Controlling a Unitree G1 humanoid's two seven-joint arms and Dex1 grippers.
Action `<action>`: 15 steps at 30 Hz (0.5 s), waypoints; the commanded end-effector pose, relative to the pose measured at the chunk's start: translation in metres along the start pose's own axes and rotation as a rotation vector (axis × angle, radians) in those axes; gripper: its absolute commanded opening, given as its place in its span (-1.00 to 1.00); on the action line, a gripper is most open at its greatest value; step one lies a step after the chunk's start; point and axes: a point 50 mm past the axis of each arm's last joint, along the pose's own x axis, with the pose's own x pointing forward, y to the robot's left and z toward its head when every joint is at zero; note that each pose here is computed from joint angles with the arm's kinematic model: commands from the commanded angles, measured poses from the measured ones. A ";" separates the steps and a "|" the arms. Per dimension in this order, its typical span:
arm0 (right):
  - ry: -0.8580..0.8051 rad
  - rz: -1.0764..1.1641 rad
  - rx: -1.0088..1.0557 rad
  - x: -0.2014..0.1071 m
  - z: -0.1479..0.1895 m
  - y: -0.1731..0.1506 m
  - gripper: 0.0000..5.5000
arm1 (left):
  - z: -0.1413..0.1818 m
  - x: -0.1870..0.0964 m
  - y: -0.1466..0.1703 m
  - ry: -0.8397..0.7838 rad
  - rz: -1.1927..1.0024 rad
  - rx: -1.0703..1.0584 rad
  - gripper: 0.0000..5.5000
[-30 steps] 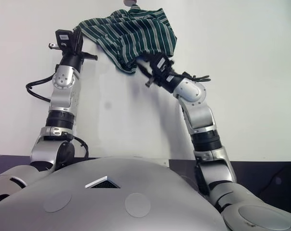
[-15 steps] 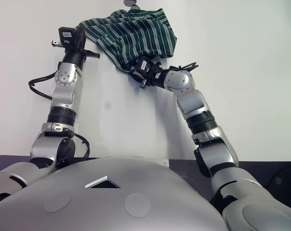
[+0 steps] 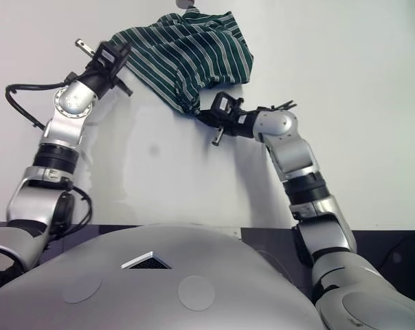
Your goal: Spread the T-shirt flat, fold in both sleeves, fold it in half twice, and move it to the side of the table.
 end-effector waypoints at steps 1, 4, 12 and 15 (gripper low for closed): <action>-0.024 -0.013 0.030 -0.013 0.010 -0.004 -1.00 | -0.009 -0.005 0.005 0.081 -0.130 0.238 -0.73; -0.019 -0.034 0.042 -0.015 0.010 -0.007 -1.00 | -0.018 -0.009 0.008 0.157 -0.183 0.355 -0.52; -0.016 -0.024 0.046 -0.016 0.011 -0.004 -1.00 | -0.038 0.010 0.012 0.344 -0.238 0.543 -0.29; -0.025 -0.036 0.053 -0.016 0.012 -0.003 -1.00 | -0.030 0.025 0.006 0.320 -0.255 0.542 -0.36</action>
